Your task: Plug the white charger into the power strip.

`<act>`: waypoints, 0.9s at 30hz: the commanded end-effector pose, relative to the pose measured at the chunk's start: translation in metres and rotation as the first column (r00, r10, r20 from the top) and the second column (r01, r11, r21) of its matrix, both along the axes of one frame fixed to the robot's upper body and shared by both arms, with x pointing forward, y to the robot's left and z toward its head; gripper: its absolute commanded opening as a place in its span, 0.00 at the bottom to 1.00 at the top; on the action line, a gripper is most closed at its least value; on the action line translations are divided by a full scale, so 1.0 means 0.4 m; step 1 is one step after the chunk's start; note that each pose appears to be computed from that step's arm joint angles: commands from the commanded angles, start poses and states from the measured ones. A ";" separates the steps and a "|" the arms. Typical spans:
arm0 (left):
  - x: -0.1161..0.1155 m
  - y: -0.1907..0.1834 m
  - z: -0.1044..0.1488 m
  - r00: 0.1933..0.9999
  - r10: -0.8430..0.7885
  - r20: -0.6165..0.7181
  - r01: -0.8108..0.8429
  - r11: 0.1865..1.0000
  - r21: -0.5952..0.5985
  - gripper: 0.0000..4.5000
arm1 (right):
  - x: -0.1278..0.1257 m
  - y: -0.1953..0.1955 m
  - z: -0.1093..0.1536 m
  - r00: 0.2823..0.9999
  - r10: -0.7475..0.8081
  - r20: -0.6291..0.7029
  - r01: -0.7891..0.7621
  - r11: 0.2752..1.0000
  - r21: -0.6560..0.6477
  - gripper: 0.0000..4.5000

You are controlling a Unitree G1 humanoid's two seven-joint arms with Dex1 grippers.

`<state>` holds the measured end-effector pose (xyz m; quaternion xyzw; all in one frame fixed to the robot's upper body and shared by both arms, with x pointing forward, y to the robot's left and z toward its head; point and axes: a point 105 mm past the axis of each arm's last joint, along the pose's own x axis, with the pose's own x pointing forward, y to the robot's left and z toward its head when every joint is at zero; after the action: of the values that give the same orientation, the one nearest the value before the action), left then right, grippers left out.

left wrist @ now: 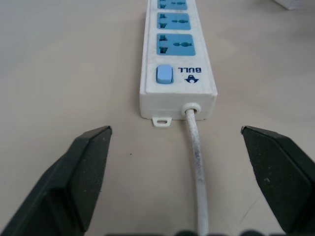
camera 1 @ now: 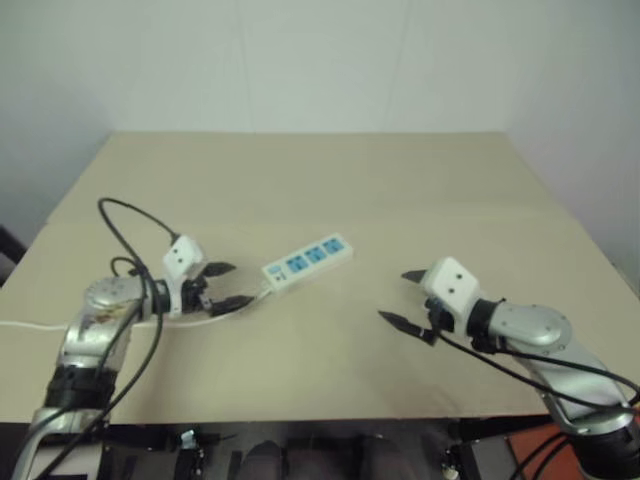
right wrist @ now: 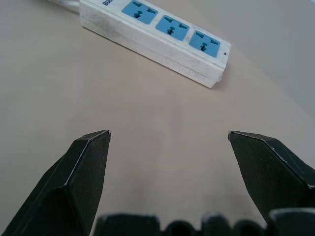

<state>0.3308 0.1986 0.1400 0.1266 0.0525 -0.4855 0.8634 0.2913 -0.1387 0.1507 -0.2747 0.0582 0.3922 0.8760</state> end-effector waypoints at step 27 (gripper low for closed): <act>0.107 -0.098 -0.073 0.979 -0.019 0.205 0.049 0.989 -0.142 0.99 | -0.002 0.000 0.029 0.997 -0.026 0.071 0.027 1.000 -0.002 1.00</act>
<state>0.3721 0.1656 0.1072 0.0990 -0.0682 -0.4779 0.8702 0.2909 -0.1404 0.1486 -0.2779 0.0576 0.3779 0.8813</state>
